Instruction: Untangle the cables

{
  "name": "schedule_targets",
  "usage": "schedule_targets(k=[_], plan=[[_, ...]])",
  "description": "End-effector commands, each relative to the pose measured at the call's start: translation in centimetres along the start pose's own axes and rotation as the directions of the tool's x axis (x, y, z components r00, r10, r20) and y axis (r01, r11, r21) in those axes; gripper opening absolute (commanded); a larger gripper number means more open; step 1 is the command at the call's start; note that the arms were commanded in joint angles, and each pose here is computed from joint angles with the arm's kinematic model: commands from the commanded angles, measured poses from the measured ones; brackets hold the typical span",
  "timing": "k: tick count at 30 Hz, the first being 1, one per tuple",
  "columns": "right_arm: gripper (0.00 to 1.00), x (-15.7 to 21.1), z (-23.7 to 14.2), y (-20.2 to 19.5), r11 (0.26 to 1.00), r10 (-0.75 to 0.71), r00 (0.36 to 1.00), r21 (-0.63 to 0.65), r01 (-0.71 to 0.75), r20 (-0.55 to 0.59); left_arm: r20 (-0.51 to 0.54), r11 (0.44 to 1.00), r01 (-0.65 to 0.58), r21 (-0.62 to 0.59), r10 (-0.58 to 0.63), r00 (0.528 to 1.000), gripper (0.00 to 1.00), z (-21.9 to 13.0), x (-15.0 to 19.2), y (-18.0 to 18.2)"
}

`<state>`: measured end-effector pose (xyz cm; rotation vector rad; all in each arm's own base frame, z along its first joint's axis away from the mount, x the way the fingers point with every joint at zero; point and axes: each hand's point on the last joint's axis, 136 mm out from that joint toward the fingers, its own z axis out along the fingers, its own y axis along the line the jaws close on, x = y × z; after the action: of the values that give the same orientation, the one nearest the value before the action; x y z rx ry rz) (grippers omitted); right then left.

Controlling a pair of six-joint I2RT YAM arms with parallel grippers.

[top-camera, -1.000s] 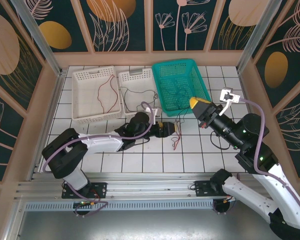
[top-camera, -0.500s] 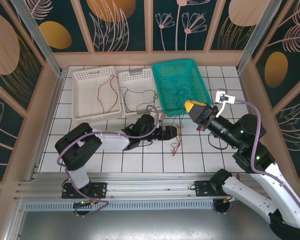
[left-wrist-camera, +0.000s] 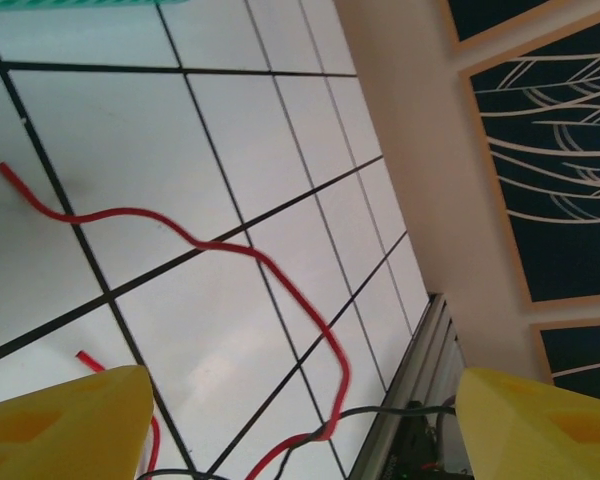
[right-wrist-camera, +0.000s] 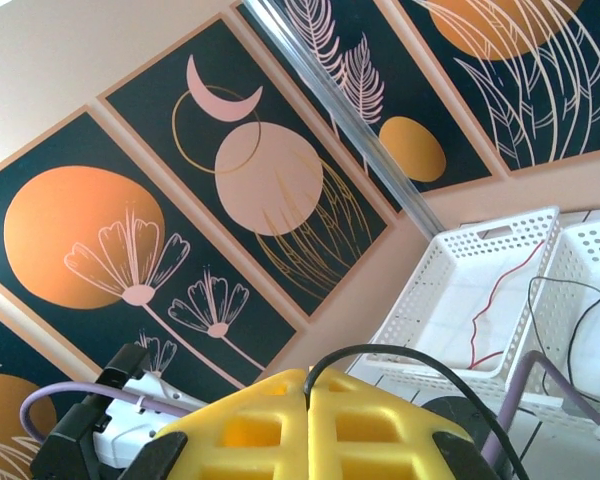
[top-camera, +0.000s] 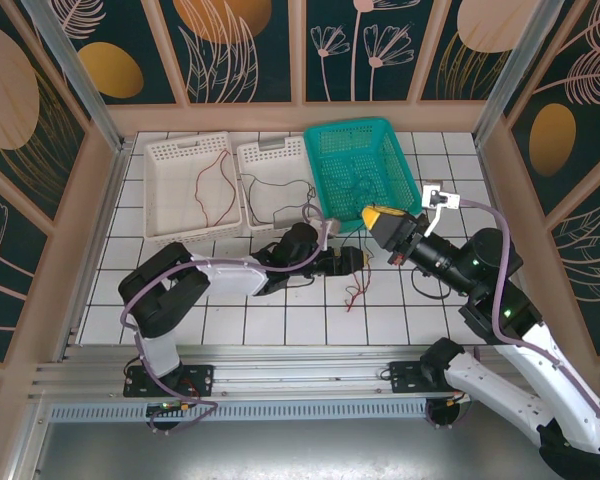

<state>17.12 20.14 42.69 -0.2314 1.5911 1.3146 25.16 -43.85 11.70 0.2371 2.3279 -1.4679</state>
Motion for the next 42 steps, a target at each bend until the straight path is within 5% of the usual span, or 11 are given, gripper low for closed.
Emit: schedule_targets(k=[1,4,18,42], plan=[[0.00,-0.5,0.0,1.1,0.998,-0.002,1.000,-0.055,0.003,0.018,-0.030,0.998,0.000,-0.061,-0.002,1.000,0.78,0.6,0.6,1.2],[0.00,-0.4,-0.1,1.3,0.998,-0.004,1.000,-0.068,0.005,0.012,-0.033,0.993,0.009,-0.120,-0.014,0.999,0.78,0.5,0.9,2.6],[0.00,0.6,0.3,2.2,0.990,-0.001,0.999,-0.143,-0.005,-0.038,-0.004,0.998,0.023,-0.053,-0.023,1.000,0.79,1.3,-1.2,-0.4],[0.00,1.8,1.7,2.4,0.981,0.026,0.996,-0.191,-0.042,-0.082,-0.051,0.981,0.017,-0.194,-0.027,0.998,0.57,2.1,-0.6,2.3]])
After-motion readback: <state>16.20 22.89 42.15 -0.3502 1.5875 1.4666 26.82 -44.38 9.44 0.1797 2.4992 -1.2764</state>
